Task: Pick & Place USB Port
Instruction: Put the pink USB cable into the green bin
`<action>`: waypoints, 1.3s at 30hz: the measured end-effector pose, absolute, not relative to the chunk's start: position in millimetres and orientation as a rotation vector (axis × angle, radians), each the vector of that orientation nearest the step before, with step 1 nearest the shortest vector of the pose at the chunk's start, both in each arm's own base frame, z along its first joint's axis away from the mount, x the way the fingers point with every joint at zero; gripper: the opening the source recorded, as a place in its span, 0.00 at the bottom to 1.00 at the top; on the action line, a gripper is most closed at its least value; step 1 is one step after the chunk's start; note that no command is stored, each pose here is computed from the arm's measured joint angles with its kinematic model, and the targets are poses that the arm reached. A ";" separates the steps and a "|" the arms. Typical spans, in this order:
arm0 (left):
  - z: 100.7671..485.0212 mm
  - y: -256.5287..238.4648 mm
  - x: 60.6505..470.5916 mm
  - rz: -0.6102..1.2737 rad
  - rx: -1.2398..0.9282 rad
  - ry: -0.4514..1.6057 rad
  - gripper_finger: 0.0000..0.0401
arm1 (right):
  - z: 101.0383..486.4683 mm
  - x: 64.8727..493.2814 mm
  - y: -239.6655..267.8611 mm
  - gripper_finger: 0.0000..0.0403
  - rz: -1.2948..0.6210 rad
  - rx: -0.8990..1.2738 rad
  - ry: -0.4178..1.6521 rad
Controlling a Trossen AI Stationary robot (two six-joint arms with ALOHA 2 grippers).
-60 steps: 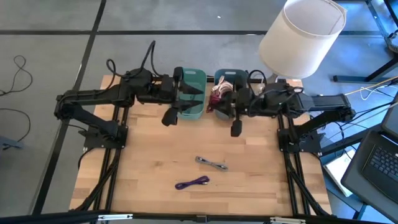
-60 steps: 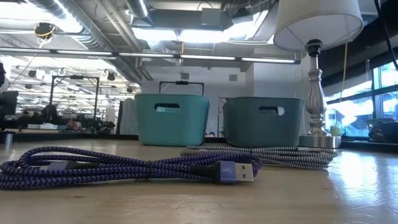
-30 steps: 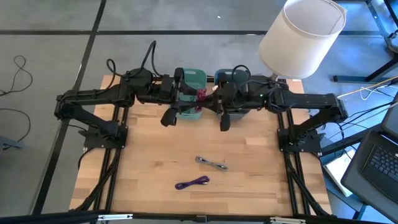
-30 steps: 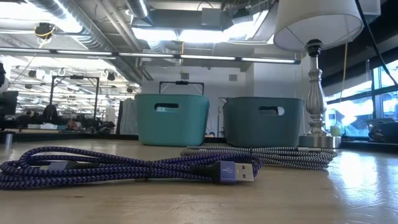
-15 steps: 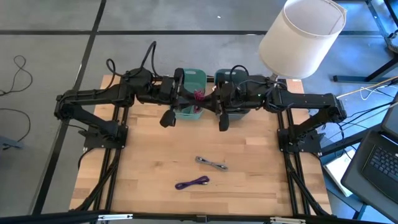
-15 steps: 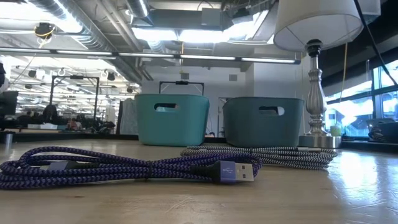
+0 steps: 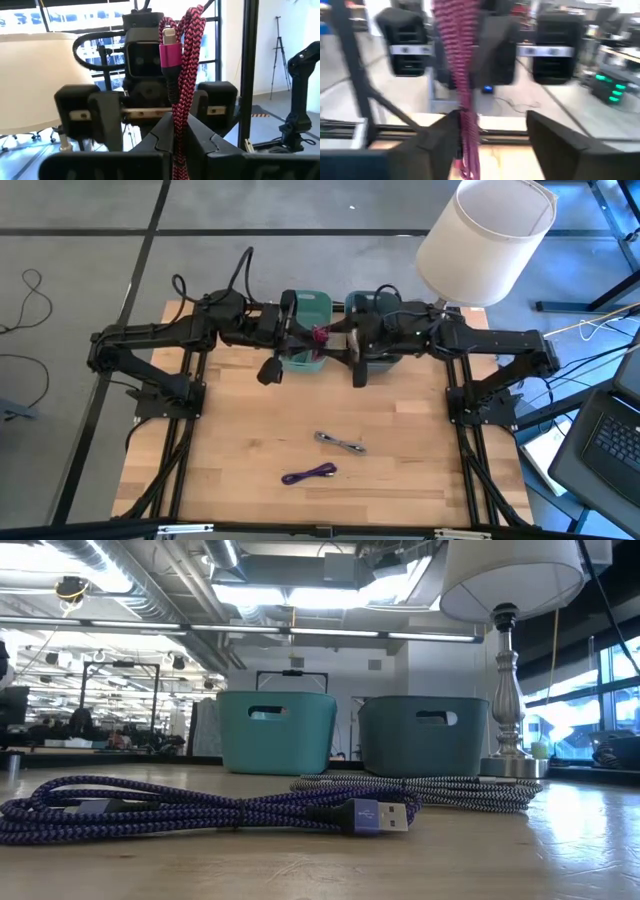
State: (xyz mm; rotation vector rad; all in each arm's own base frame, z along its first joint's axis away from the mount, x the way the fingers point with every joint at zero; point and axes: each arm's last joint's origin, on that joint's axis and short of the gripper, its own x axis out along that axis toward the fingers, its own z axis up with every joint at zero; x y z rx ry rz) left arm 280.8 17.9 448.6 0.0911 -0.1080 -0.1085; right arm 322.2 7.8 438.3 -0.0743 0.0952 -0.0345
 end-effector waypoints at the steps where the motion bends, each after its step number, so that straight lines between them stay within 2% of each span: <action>1: 448.2 18.1 280.5 -0.104 0.091 -0.102 0.03 | 440.1 316.8 6.7 0.61 -0.069 -0.080 0.116; 3: 446.6 18.8 276.8 -0.097 0.085 -0.067 0.03 | 443.5 302.1 3.8 0.67 -0.157 -0.086 0.204; 6: 449.4 21.0 264.5 -0.066 0.081 -0.037 0.03 | 453.6 274.0 1.5 0.70 -0.254 -0.042 0.333; 10: 446.6 27.5 250.8 -0.007 0.055 0.053 0.03 | 459.9 238.2 5.8 0.67 -0.296 0.087 0.497; 15: 411.3 48.3 245.3 0.214 0.017 0.413 0.03 | 451.3 210.5 16.2 0.61 -0.333 0.227 0.673; 18: 391.9 70.5 257.7 0.308 -0.013 0.524 0.03 | 446.0 204.0 22.1 0.58 -0.348 0.267 0.740; 23: 361.6 119.1 282.2 0.439 -0.133 0.578 0.03 | 442.8 200.3 27.6 0.54 -0.364 0.317 0.775; 31: 300.1 197.1 298.1 0.619 -0.536 0.632 0.03 | 439.3 194.1 35.1 0.51 -0.408 0.350 0.808; 39: 251.1 220.5 311.5 0.678 -0.733 0.719 0.03 | 439.5 193.3 36.8 0.51 -0.430 0.329 0.794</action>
